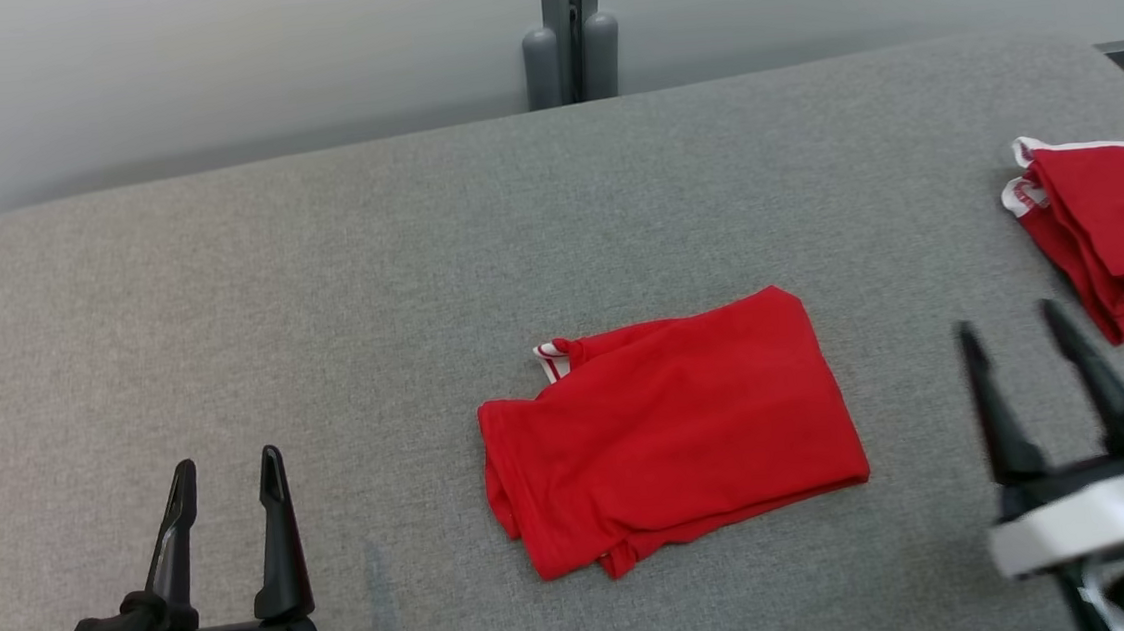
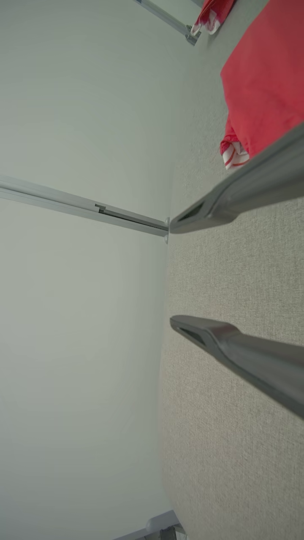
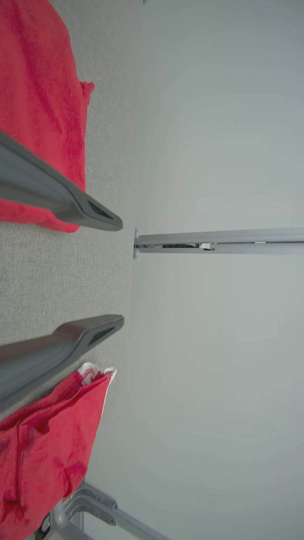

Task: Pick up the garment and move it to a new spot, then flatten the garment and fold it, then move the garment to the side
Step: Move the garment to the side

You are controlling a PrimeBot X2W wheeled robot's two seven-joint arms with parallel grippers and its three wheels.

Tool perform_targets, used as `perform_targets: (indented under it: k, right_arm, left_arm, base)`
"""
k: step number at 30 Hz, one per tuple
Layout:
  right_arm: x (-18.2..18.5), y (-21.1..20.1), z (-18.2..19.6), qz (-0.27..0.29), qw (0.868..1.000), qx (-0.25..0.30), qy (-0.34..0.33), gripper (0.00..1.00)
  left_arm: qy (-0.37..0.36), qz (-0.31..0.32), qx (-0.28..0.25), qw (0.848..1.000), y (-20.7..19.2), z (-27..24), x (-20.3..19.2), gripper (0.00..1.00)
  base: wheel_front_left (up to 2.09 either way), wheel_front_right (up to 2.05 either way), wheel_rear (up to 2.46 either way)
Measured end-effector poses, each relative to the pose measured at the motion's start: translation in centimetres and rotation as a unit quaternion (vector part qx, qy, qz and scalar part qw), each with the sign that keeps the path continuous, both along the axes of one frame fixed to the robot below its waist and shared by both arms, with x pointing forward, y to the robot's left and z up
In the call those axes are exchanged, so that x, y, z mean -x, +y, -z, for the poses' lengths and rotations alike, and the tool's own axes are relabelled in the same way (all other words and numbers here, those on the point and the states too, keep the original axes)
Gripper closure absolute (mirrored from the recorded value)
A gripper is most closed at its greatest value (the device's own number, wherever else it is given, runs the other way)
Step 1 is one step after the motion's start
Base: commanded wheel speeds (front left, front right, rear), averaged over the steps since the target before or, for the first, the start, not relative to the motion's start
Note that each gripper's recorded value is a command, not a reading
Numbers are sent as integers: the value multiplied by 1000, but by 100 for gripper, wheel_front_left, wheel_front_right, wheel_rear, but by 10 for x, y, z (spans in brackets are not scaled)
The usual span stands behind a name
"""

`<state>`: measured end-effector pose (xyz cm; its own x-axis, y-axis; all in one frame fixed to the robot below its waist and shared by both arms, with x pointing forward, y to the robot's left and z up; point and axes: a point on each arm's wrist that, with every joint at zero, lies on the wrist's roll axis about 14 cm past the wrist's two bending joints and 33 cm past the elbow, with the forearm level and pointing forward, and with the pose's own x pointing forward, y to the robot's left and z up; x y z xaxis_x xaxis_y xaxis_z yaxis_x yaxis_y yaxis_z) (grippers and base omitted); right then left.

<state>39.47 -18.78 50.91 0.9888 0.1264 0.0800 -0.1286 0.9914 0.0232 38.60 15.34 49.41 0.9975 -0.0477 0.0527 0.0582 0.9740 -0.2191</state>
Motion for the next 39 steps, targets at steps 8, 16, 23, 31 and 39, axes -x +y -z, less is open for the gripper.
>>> perform_targets:
  k: [8,16,23,31,39]
  right_arm:
    - [53,-79,10,123,992,16,18,0]
    - [65,-56,20,93,995,9,31,0]
    - [54,-13,22,28,999,0,32,0]
    - [39,9,12,-5,1000,-5,17,0]
    - [34,10,8,-7,1000,-5,11,0]
  left_arm:
    - [0,8,-20,1000,-1,-1,16,0]
    - [23,-13,-40,999,15,12,44,0]
    - [25,-37,-40,998,31,12,57,0]
    - [24,-49,-39,998,37,12,61,0]
    - [21,-44,-38,998,33,10,57,0]
  base:
    - [0,0,0]
    - [0,0,0]
    - [0,0,0]
    - [0,0,0]
    - [0,0,0]
